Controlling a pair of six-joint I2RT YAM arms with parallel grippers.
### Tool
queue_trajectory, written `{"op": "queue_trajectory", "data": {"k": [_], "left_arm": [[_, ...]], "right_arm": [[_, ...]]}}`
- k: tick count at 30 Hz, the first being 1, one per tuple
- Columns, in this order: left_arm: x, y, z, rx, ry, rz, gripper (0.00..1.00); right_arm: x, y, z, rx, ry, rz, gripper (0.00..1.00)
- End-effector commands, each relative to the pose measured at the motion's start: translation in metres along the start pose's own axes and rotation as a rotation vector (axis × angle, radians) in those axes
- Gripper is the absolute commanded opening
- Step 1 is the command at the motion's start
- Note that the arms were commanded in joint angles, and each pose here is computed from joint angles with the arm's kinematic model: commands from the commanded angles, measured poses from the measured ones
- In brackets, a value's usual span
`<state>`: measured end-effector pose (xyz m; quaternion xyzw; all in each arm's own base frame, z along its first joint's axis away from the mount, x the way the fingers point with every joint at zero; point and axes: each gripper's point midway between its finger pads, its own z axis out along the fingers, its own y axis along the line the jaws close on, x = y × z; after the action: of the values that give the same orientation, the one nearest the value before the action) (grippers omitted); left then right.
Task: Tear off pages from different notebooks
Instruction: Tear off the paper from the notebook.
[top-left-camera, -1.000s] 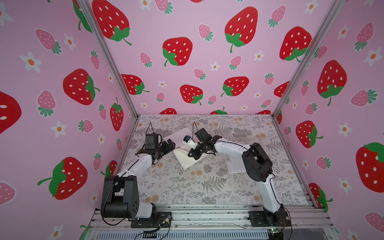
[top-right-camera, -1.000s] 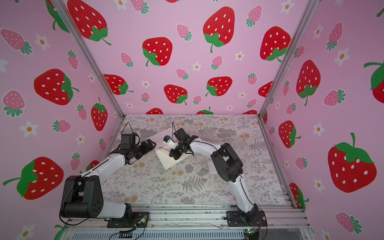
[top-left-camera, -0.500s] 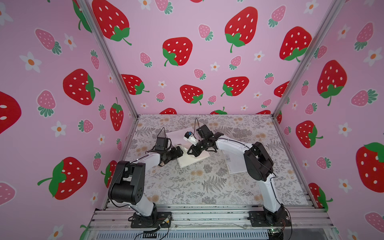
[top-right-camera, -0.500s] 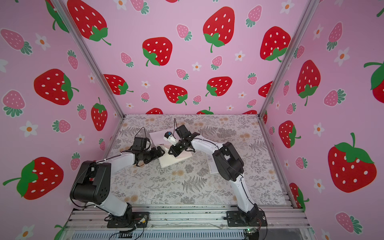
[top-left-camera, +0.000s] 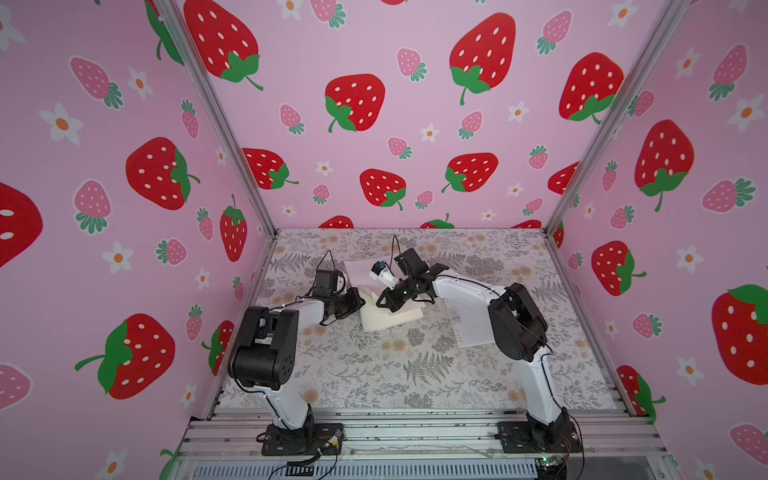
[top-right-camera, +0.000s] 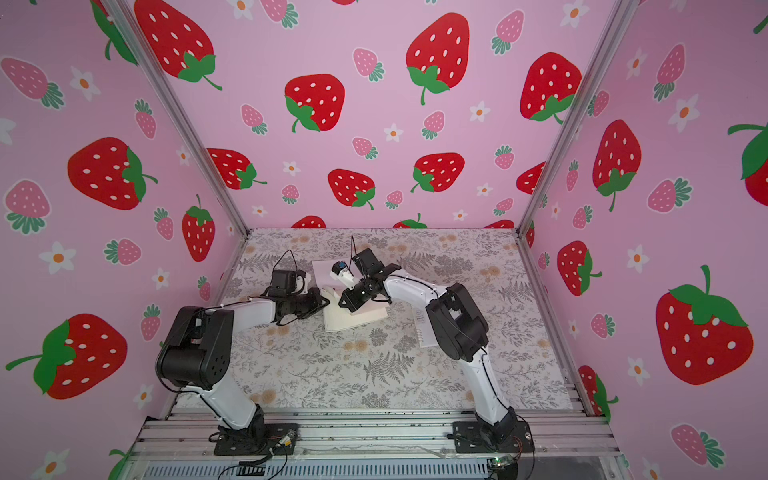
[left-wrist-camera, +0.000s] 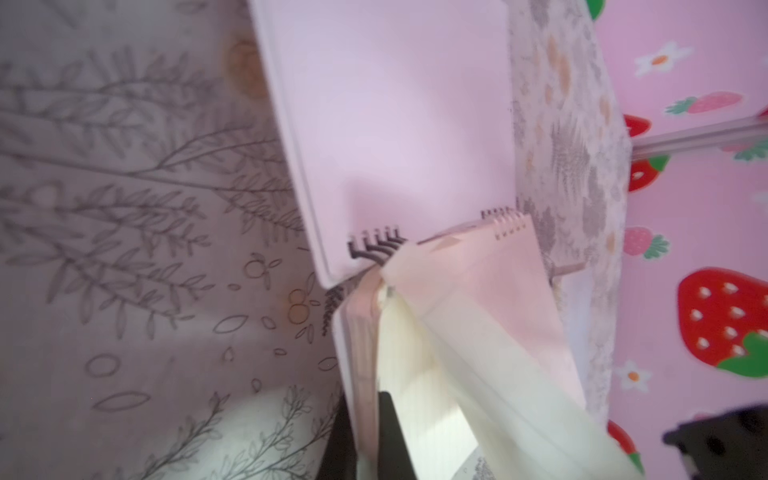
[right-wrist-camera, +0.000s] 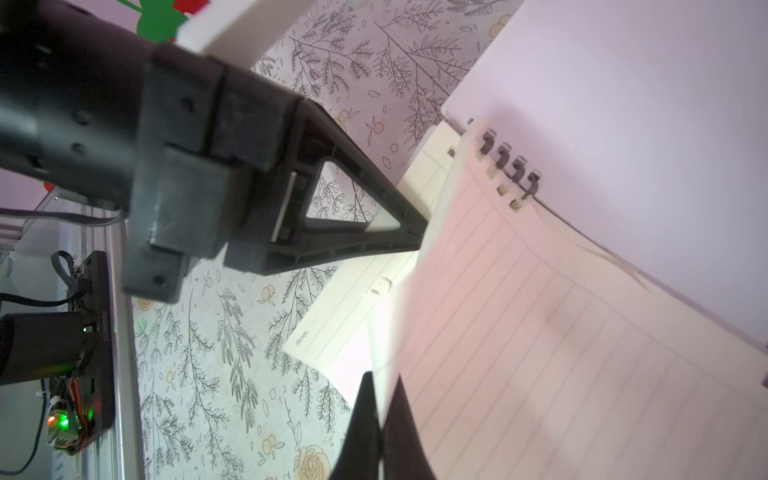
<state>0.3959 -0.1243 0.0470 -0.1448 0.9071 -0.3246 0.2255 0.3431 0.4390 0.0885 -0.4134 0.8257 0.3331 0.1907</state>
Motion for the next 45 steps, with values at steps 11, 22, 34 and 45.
{"op": "queue_trajectory", "data": {"k": [11, 22, 34, 45], "left_arm": [[-0.006, 0.022, -0.008, -0.027, -0.021, -0.093, 0.00], [-0.001, 0.049, -0.019, -0.076, -0.039, -0.170, 0.00], [0.001, 0.062, -0.028, -0.113, -0.043, -0.204, 0.00], [0.002, 0.077, -0.039, -0.121, -0.061, -0.253, 0.00]], "right_arm": [[-0.024, -0.019, -0.047, 0.087, -0.131, 0.082, 0.00], [-0.011, -0.076, -0.074, 0.194, -0.193, 0.241, 0.00], [-0.003, -0.147, -0.136, 0.457, -0.265, 0.358, 0.00], [-0.007, -0.173, -0.188, 0.593, -0.312, 0.328, 0.00]]}}
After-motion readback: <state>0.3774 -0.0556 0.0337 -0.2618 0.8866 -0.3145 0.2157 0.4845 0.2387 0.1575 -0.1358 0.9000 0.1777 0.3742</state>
